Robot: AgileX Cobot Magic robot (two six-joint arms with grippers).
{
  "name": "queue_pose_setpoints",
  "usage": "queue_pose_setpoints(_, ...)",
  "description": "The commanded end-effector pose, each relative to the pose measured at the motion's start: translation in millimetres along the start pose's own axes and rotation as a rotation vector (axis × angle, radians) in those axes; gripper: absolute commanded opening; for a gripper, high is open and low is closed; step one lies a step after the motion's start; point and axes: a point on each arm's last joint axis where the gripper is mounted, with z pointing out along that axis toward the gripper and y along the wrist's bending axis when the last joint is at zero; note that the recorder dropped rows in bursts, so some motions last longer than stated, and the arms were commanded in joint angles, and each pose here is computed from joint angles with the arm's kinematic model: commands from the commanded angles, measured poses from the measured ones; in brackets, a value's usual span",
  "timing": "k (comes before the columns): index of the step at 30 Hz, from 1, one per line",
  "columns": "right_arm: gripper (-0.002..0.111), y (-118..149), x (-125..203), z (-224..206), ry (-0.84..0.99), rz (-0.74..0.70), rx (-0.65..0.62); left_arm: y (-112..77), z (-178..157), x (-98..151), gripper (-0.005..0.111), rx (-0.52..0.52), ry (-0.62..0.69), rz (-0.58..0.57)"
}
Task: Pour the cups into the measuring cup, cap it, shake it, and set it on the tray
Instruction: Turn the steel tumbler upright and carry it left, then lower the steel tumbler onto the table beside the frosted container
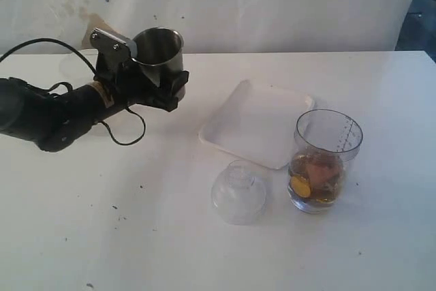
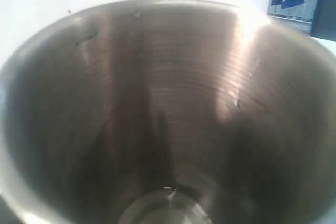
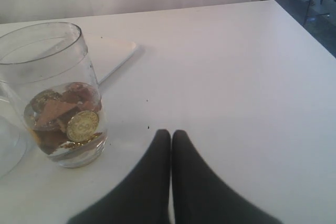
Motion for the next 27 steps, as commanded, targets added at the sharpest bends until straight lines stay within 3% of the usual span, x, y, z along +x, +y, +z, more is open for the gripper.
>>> queue_pose_setpoints(1, 0.000, 0.3, 0.0, -0.3, -0.006, 0.000, -0.006, -0.4, -0.7, 7.0, 0.000, -0.003, 0.048, -0.039)
queue_pose_setpoints(9, 0.000, 0.3, 0.0, -0.3, -0.006, 0.000, -0.006, 0.5, -14.1, -33.5, 0.000, -0.044, 0.066, 0.024)
queue_pose_setpoints(12, 0.000, 0.3, 0.0, -0.3, -0.006, 0.000, -0.006, -14.6, -26.0, -46.1, 0.000, -0.001, -0.005, 0.026)
queue_pose_setpoints(18, 0.000, 0.3, 0.0, -0.3, -0.006, 0.000, -0.006, -49.5, -21.6, -38.0, 0.000, 0.118, -0.001, 0.048)
queue_pose_setpoints(27, 0.000, 0.3, 0.0, -0.3, -0.006, 0.000, -0.006, -40.3, 22.7, -21.1, 0.000, 0.108, -0.013, -0.041)
